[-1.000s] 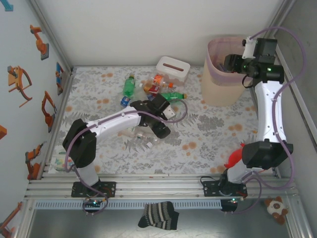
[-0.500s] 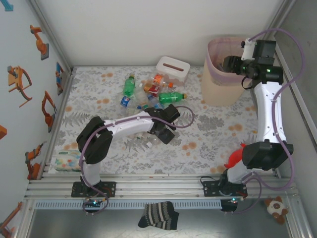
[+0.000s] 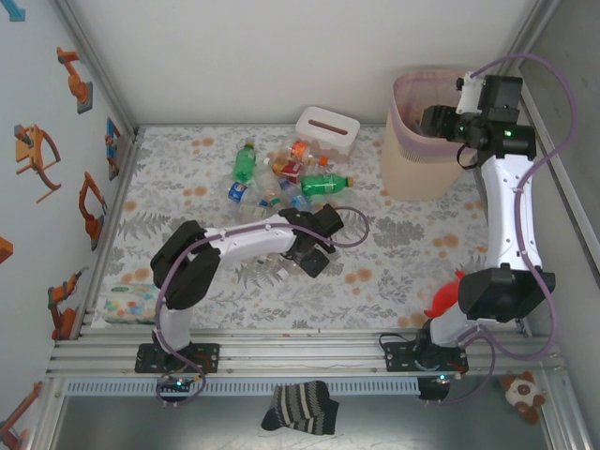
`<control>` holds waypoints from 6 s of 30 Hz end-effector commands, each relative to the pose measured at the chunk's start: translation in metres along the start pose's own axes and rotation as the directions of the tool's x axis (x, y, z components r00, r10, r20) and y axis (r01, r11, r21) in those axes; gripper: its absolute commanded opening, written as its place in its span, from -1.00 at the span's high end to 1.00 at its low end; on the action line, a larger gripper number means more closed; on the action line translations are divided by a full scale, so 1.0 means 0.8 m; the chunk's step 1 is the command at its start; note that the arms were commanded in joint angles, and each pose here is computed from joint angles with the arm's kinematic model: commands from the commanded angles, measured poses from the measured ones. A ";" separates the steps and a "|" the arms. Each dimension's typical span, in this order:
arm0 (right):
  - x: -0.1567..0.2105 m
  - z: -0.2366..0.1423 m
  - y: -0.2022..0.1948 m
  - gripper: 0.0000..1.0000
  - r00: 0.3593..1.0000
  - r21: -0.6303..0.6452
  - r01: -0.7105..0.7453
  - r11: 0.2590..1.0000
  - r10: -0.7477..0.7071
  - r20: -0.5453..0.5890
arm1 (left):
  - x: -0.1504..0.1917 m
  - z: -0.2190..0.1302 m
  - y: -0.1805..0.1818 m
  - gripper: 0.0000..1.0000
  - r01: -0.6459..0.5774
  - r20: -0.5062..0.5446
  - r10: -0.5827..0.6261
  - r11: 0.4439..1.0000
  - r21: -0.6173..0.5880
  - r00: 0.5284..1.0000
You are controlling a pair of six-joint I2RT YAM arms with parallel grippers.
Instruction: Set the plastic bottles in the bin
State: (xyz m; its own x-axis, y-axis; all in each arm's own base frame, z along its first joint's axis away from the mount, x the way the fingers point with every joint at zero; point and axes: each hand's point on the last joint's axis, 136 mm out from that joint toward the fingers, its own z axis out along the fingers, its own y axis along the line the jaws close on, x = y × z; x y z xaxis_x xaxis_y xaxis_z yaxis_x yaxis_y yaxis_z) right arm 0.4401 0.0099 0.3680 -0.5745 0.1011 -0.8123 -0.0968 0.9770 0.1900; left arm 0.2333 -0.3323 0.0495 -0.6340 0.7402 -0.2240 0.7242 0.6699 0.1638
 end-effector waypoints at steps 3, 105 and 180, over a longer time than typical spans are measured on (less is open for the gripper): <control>-0.013 -0.011 0.014 -0.39 0.999 -0.028 0.008 1.000 -0.007 0.037 | 0.018 0.017 -0.010 -0.55 0.012 -0.064 -0.011 1.000 0.014 0.998; 0.134 -0.052 0.349 -0.25 0.998 -0.747 0.013 0.665 -0.049 -0.026 | -0.143 -0.328 0.055 -0.19 -0.074 0.791 -0.422 0.862 0.501 0.442; -0.089 0.140 -0.094 -0.22 0.977 0.275 0.042 0.961 -0.097 0.190 | -0.088 -0.262 0.120 -0.54 0.261 0.699 -0.465 0.885 0.386 0.543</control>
State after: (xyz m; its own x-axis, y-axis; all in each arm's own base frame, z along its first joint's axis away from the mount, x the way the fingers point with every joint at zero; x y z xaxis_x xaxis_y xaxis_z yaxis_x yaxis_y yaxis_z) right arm 0.5790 -0.0445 0.3466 -0.3889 0.0553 -0.9196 0.0999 0.9948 0.0176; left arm 0.2866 -0.3081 0.2742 -0.4922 0.0772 -0.8671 0.5946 0.7573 -0.2701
